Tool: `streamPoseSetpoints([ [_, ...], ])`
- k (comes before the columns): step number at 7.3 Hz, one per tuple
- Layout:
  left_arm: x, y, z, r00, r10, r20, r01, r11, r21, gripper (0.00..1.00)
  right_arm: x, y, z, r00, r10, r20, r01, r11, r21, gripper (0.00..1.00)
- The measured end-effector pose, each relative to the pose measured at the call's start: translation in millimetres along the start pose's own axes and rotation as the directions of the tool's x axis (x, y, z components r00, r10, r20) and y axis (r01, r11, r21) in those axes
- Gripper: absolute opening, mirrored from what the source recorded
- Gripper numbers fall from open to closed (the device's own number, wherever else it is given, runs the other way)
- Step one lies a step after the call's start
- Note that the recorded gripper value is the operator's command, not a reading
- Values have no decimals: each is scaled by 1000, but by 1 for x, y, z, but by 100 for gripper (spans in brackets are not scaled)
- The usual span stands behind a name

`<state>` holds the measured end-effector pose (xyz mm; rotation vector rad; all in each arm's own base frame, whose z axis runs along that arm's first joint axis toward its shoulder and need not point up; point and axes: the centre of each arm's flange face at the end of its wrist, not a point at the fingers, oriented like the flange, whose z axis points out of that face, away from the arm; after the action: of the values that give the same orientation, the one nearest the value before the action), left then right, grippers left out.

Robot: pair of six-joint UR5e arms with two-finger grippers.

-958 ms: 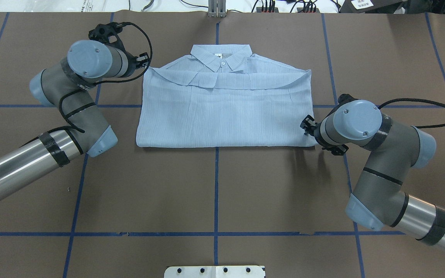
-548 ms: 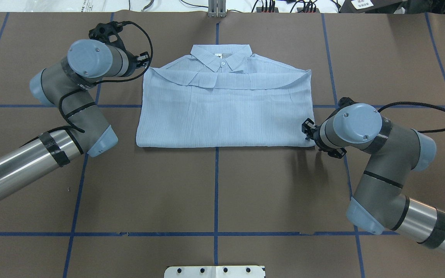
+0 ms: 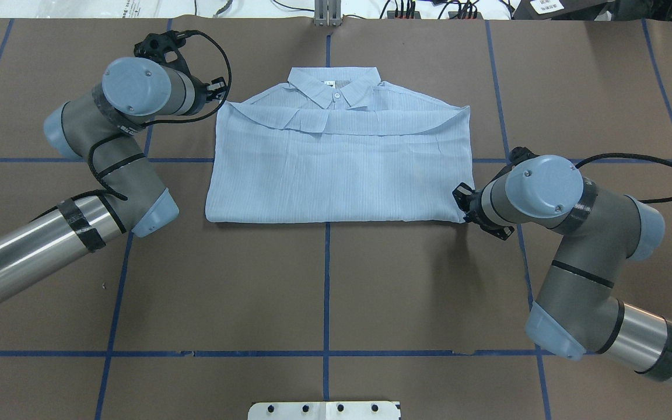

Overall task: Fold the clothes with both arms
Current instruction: 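Drag the folded shirt toward the robot with right gripper while left withdraws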

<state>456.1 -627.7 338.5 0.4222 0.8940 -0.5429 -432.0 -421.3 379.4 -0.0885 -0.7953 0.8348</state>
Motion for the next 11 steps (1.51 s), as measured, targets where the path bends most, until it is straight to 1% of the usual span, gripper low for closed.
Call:
streamPoseSetpoints([
  [1, 1, -1, -4, 1000, 0, -7, 0, 1000, 2, 43, 9, 1, -16, 1000, 1, 9, -1, 1000, -20, 0],
  [2, 3, -1, -11, 1000, 0, -21, 0, 1000, 4, 43, 33, 5, -35, 1000, -4, 4, 5, 998, -56, 0],
  [3, 3, 2, -26, 999, 2, -47, -2, 1000, -8, 43, 67, 25, -50, 999, -37, -24, 34, 992, -123, 0],
  [4, 0, 10, -47, 997, 4, -82, -8, 999, -43, 43, 103, 55, -67, 994, -93, -63, 78, 973, -218, 0],
  [5, -2, 18, -71, 993, -4, -116, -6, 996, -86, 43, 135, 87, -82, 981, -157, -109, 115, 939, -324, 0],
  [6, 0, 30, -96, 988, -36, -152, 14, 990, -142, 43, 161, 122, -92, 964, -221, -151, 138, 895, -425, 0],
  [7, 4, 56, -121, 980, -85, -178, 46, 976, -215, 44, 182, 160, -102, 944, -270, -188, 143, 850, -507, 43],
  [8, 12, 90, -146, 976, -126, -179, 71, 956, -285, 47, 202, 194, -112, 926, -306, -220, 136, 815, -563, 99],
  [9, 23, 130, -169, 974, -166, -156, 101, 929, -355, 50, 215, 217, -121, 914, -328, -238, 129, 792, -597, 100],
  [10, 31, 171, -187, 973, -202, -108, 139, 897, -419, 52, 213, 219, -130, 918, -319, -234, 119, 787, -606, 100],
  [11, 34, 214, -195, 974, -222, -44, 175, 864, -472, 54, 197, 200, -137, 939, -268, -214, 97, 806, -585, 100],
])
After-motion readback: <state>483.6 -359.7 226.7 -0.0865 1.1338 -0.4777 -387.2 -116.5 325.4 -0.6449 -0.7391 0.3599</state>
